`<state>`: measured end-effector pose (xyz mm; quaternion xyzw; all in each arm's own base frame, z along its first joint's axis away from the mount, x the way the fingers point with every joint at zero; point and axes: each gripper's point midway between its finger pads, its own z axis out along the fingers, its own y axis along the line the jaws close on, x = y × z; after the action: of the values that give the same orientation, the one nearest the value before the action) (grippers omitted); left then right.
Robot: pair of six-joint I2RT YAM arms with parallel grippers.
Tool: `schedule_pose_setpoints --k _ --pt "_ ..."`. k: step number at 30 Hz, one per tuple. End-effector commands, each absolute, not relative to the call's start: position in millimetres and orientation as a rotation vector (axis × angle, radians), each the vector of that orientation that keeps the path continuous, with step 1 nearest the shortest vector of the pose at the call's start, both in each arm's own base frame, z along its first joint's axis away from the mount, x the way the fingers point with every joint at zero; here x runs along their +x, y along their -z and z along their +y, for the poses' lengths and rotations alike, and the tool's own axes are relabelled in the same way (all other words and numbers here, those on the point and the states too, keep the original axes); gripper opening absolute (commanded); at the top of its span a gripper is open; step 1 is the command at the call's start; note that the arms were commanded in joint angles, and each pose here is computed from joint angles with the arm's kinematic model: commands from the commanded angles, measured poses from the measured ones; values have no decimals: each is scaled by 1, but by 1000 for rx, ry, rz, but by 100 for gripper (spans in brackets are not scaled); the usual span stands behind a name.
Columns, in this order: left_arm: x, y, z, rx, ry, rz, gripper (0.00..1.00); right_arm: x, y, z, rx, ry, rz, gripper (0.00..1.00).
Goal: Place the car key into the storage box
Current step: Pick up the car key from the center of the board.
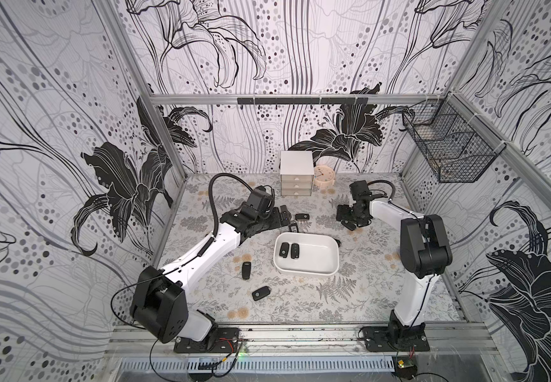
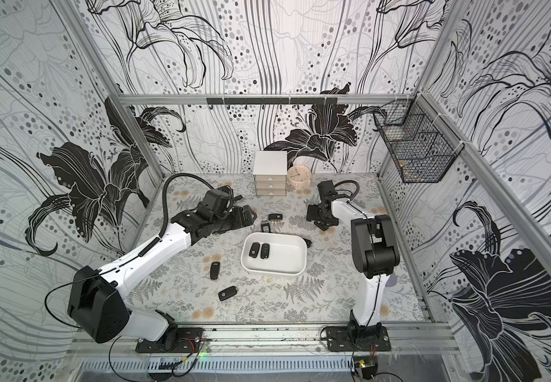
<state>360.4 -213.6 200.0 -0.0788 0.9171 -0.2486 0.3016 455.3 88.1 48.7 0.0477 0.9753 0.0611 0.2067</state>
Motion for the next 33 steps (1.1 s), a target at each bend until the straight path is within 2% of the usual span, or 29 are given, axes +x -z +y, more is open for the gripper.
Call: schedule_pose_setpoints --k 1,13,27,33 --pt "371 -215 -218 -240 718 2362 99 453 -37 86 54 -160 2774 88" --pt "366 -204 -214 -314 731 2379 99 439 -31 95 64 -213 2817 74" --pt "356 -205 -205 -339 715 2371 99 440 -13 79 139 -14 2907 58" --pt "353 -208 -204 -338 719 2367 99 438 -5 77 156 12 2936 45"
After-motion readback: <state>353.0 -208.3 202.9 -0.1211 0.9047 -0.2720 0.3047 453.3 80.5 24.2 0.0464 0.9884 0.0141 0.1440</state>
